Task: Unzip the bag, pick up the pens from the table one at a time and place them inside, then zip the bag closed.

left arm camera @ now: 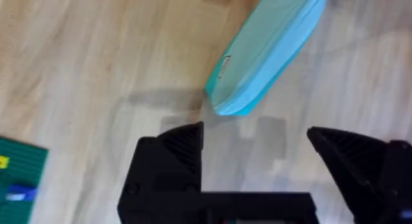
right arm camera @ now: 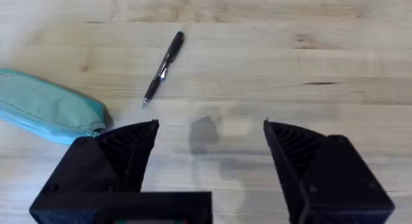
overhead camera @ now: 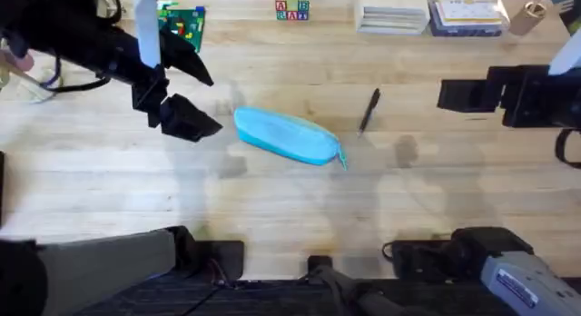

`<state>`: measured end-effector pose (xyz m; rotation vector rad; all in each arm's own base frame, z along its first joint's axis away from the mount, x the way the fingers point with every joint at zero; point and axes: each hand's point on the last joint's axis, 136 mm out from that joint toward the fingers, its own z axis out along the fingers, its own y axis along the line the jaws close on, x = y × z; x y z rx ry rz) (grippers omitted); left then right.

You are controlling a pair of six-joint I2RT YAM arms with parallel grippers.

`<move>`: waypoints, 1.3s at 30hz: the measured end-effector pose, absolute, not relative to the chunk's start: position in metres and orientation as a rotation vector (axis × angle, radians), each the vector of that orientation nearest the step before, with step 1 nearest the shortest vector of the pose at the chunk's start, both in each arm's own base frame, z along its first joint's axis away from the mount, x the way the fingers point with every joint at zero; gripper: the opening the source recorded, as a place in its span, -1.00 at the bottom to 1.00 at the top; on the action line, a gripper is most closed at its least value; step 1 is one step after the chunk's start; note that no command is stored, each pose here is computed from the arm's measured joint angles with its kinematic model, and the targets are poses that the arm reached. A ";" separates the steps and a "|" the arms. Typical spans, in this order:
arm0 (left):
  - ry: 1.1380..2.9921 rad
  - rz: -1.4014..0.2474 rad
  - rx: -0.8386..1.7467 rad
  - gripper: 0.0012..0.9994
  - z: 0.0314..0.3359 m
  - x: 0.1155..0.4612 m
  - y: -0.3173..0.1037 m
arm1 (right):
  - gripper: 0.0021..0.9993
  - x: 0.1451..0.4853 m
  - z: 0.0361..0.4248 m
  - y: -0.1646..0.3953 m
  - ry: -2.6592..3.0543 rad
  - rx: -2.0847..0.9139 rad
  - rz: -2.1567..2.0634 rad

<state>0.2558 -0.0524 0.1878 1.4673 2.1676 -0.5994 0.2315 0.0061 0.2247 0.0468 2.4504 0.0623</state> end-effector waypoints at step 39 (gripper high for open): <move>1.569 -0.723 1.824 0.99 0.151 0.281 -0.072 | 1.00 0.232 0.225 0.006 2.450 0.047 0.062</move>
